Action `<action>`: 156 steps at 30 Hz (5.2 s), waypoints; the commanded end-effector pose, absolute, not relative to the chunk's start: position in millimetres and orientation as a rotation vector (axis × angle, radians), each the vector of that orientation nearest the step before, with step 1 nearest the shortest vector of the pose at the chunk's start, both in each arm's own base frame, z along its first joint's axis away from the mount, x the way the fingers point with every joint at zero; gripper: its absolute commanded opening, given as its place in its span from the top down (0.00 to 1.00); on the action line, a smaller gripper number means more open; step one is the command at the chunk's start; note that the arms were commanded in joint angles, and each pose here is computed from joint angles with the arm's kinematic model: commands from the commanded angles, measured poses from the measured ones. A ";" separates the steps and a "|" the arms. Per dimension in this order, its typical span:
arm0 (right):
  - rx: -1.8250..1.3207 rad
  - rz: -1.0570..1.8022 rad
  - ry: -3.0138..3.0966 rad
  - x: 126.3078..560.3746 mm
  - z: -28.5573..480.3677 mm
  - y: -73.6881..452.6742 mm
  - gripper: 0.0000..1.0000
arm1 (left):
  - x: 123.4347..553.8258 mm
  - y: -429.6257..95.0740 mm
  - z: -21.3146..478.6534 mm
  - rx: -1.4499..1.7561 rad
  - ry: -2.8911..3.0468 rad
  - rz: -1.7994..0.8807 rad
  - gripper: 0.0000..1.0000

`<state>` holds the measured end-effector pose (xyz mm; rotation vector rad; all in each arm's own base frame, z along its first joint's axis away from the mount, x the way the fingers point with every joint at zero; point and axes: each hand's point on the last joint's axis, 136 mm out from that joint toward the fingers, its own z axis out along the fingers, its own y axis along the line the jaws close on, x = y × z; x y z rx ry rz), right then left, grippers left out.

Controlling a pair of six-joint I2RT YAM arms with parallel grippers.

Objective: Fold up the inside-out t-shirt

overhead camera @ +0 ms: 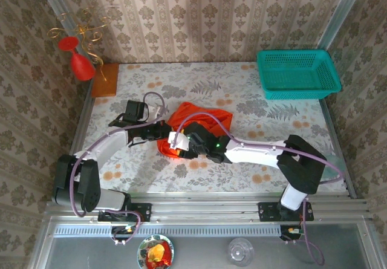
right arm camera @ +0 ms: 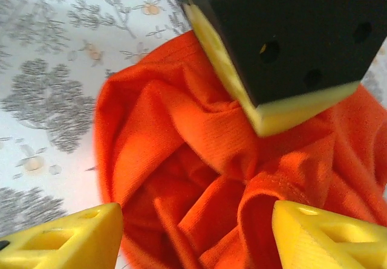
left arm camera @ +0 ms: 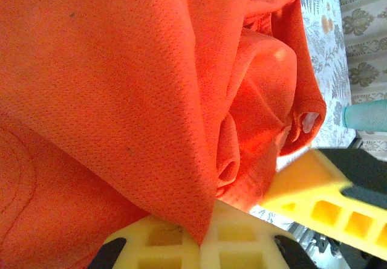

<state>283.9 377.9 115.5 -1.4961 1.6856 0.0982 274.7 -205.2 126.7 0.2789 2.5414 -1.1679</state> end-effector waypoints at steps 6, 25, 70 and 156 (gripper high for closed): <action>-1.435 -0.034 1.553 316.0 145.6 387.2 0.48 | 270.1 -203.3 142.4 0.323 2.508 -1.146 1.00; -1.474 -0.011 1.576 324.6 148.5 373.7 0.39 | 267.6 -199.2 143.6 0.349 2.524 -1.102 1.00; -0.874 -0.029 1.954 293.9 158.0 180.2 1.00 | 224.6 -232.5 89.8 0.092 2.430 -1.598 0.52; -0.003 -0.379 1.580 267.5 446.1 -20.5 1.00 | 362.7 16.1 387.1 -0.229 1.674 -1.155 1.00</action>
